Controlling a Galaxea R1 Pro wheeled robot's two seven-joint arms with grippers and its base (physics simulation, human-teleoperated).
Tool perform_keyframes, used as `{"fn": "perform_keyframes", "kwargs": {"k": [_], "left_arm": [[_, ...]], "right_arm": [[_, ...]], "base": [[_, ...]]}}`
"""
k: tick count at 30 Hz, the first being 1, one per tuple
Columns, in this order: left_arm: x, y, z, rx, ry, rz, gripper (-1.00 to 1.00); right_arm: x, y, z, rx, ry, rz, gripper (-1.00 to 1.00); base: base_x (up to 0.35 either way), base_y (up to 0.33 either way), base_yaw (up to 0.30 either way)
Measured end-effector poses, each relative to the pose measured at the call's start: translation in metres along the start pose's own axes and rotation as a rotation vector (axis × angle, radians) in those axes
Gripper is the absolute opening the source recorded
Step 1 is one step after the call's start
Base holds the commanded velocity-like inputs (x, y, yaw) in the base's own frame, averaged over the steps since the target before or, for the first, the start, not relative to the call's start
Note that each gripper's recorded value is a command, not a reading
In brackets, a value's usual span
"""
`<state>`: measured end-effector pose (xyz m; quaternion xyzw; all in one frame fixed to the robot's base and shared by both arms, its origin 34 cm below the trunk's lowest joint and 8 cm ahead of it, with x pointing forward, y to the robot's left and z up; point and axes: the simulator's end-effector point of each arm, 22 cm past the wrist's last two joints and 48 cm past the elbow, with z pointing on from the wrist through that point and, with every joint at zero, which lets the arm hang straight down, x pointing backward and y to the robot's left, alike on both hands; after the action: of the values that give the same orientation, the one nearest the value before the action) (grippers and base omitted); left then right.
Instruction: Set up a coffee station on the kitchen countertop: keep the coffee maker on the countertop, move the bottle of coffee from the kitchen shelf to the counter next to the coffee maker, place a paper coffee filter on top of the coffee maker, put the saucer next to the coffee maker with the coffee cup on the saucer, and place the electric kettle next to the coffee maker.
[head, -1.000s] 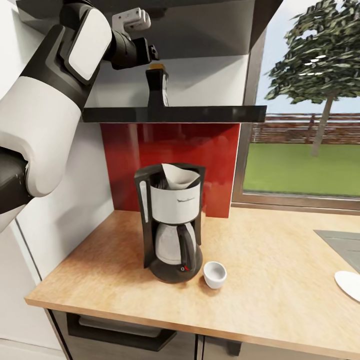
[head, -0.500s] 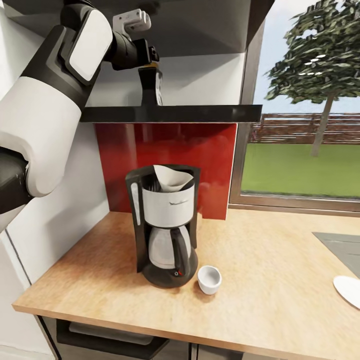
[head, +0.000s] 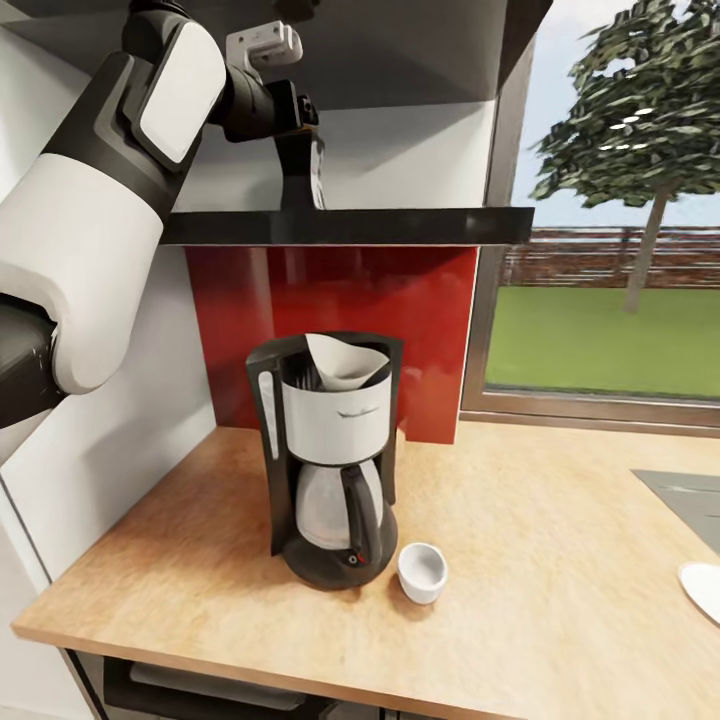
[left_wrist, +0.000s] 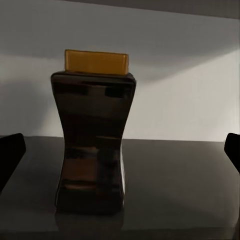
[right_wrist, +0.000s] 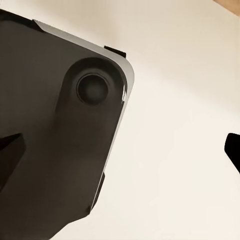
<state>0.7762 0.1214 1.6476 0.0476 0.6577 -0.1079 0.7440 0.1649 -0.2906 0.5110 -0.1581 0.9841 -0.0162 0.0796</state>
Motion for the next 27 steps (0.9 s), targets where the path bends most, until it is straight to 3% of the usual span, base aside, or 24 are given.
{"fn": "perform_keyframes", "kwargs": {"k": [9,16,21,27], "left_arm": [[0.001,0.001,0.001,-0.001,0.002,-0.001,1.00],[0.003,-0.009,0.003,-0.027,-0.019,0.106,1.00],[-0.004,-0.013,0.004,-0.027,-0.064,0.122,1.00],[0.003,-0.019,0.006,-0.014,-0.077,0.126,1.00]], "right_arm": [[0.000,0.000,0.000,0.000,-0.001,0.000,1.00],[0.000,0.000,0.000,0.000,-0.001,0.000,1.00],[0.000,0.000,0.000,0.000,-0.001,0.000,1.00],[0.000,0.000,0.000,0.000,-0.001,0.000,1.00]], "base": [[0.036,0.026,0.000],[0.001,0.001,0.000],[0.000,0.000,0.000],[0.000,0.000,0.000]]}}
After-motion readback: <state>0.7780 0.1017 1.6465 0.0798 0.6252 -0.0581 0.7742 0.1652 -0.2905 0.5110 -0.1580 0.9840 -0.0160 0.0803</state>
